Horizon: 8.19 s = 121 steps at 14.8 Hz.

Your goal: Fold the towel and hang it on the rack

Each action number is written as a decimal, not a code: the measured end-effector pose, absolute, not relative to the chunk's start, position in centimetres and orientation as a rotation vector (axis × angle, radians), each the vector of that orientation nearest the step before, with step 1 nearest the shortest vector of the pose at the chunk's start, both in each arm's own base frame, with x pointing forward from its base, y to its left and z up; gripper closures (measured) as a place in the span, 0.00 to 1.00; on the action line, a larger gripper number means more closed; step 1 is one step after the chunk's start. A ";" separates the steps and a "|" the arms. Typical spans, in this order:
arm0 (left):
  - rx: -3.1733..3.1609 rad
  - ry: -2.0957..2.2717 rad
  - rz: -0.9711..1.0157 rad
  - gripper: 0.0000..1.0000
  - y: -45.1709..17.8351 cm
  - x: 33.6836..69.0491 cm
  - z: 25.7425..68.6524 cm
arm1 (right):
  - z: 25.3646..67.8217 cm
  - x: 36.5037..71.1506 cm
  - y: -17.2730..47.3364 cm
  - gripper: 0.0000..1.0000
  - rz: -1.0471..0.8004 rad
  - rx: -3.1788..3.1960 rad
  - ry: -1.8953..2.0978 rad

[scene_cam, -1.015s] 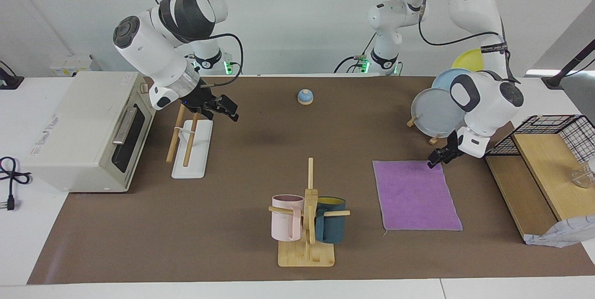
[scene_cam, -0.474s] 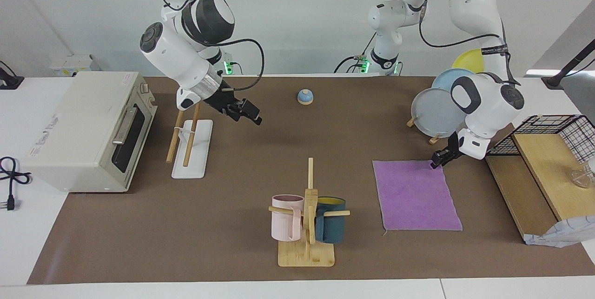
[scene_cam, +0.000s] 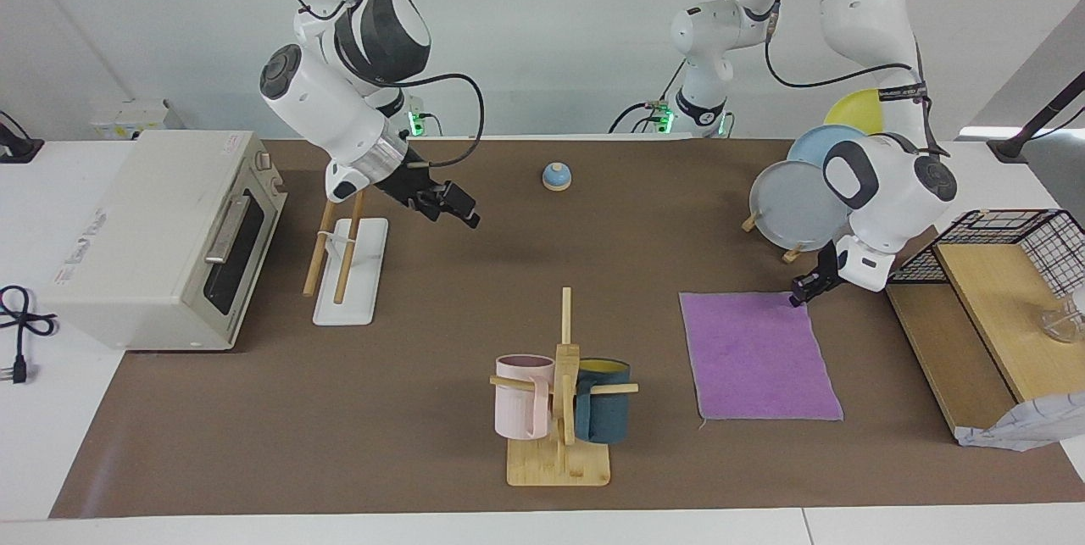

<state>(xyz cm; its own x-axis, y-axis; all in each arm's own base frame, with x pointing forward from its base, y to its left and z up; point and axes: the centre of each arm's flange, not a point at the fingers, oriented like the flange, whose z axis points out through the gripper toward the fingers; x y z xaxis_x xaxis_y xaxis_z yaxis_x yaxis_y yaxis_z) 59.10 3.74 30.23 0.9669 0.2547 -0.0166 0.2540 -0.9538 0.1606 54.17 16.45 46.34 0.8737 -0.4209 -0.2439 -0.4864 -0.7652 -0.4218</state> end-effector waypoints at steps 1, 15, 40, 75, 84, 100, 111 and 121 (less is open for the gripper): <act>2.955 0.384 0.007 0.98 3.7 59.1 30.3 | 46.3 54.2 16.5 0.00 0.185 -2.561 0.662; 3.250 -0.932 0.003 0.98 -19.4 57.8 38.3 | 46.3 54.2 16.4 0.00 0.184 -2.561 0.662; 2.831 -0.121 0.051 0.14 -7.6 60.1 29.8 | 45.9 53.2 23.1 0.00 0.208 -2.319 1.031; 2.455 1.440 -0.163 0.98 -20.6 57.0 51.8 | 47.5 50.8 31.3 0.00 0.389 -1.785 1.603; 2.064 1.889 -0.346 0.98 -23.6 55.2 53.6 | 46.8 49.5 36.5 0.00 0.380 -1.784 1.587; 1.923 2.028 -0.376 0.98 -25.5 54.0 53.8 | 45.7 53.3 39.2 0.00 0.396 -1.728 1.607; 1.907 2.044 -0.380 0.98 -25.5 54.0 53.8 | 45.9 54.3 40.0 0.81 0.389 -1.724 1.594; 1.959 1.997 -0.376 0.68 -26.4 53.5 53.7 | 45.2 53.7 40.4 0.98 0.406 -1.899 1.463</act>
